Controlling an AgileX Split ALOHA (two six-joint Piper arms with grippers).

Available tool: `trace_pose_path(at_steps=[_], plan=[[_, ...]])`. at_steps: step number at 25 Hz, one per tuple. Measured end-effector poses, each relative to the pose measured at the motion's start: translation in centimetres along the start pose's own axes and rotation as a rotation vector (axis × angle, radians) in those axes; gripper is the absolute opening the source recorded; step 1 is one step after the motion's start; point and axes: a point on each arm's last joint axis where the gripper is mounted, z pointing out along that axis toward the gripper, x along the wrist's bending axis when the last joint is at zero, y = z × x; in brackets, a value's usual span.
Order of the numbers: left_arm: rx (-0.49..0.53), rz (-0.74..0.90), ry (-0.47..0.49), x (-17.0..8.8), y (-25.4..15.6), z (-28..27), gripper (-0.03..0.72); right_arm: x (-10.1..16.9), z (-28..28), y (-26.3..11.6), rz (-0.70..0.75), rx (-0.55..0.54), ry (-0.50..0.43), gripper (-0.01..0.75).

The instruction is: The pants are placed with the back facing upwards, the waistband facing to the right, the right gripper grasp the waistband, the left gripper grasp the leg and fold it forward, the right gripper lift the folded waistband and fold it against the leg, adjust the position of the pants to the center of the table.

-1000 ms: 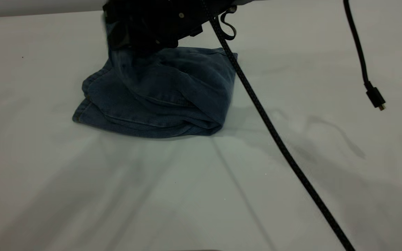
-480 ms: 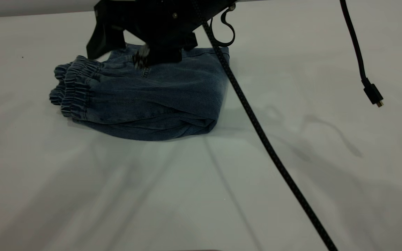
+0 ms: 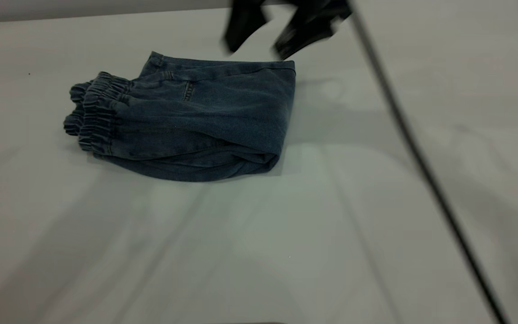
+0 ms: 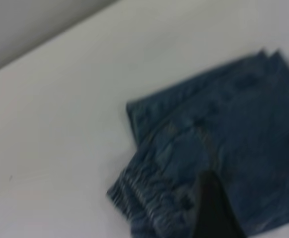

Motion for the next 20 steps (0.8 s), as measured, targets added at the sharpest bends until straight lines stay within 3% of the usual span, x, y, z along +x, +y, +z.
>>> trace_pose_path(at_steps=[5, 11, 16, 20], plan=[[0.148, 0.084, -0.016, -0.5, -1.7, 3.9, 0.39, -2.9, -3.6, 1.0, 0.07, -0.011, 0.008, 0.545], [0.297, 0.265, -0.043, -1.4, -4.6, 10.2, 0.39, -2.9, -4.3, 0.9, 0.068, 0.012, 0.029, 0.545], [0.377, 0.195, -0.051, -1.8, -6.4, 12.9, 0.428, -2.9, -4.3, 0.9, 0.063, 0.016, 0.031, 0.544], [0.426, 0.116, -0.046, -0.5, -7.7, 14.3, 0.485, -2.8, -4.3, 0.7, 0.063, 0.036, 0.043, 0.544]])
